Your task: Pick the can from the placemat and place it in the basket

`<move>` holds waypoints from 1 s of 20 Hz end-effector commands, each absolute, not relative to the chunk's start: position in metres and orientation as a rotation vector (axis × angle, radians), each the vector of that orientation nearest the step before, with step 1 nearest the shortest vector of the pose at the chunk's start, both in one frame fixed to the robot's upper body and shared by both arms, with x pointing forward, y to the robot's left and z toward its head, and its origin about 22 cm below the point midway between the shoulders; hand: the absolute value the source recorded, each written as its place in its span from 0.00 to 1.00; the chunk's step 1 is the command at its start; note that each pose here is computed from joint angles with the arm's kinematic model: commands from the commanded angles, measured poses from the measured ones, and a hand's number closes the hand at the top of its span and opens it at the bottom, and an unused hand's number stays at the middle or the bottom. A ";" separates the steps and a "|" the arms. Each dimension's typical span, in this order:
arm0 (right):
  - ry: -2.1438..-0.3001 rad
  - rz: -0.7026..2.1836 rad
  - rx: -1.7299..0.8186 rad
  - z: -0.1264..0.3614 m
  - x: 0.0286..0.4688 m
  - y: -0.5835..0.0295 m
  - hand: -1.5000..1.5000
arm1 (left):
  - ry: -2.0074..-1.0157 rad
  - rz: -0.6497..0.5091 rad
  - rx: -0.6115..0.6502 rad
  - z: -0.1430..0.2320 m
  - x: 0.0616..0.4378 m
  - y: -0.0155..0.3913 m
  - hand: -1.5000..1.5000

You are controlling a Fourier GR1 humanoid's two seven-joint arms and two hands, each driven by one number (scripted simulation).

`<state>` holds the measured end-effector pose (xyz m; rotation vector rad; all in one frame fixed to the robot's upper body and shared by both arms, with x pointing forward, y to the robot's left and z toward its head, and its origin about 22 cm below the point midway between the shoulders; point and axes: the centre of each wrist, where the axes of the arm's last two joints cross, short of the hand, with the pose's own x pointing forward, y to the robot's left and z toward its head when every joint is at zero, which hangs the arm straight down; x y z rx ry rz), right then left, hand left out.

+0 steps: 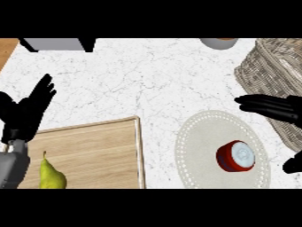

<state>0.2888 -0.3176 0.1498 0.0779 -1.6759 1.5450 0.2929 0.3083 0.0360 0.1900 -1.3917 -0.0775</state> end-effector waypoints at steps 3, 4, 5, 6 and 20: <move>-1.698 1.471 0.289 0.093 0.290 -0.303 0.00 | -1.381 -0.070 0.182 0.033 0.306 0.317 0.50; -1.684 1.486 0.277 0.090 0.296 -0.292 0.00 | -1.403 -0.081 0.191 0.036 0.280 0.316 0.50; -1.654 1.544 0.243 0.095 0.300 -0.308 0.00 | -1.384 -0.069 0.187 0.041 0.300 0.329 0.50; -1.659 1.552 0.210 0.080 0.303 -0.282 0.00 | -1.390 -0.077 0.191 0.025 0.291 0.315 0.50; -1.526 1.700 0.163 0.032 0.297 -0.280 0.00 | -1.369 -0.077 0.196 0.035 0.299 0.299 0.50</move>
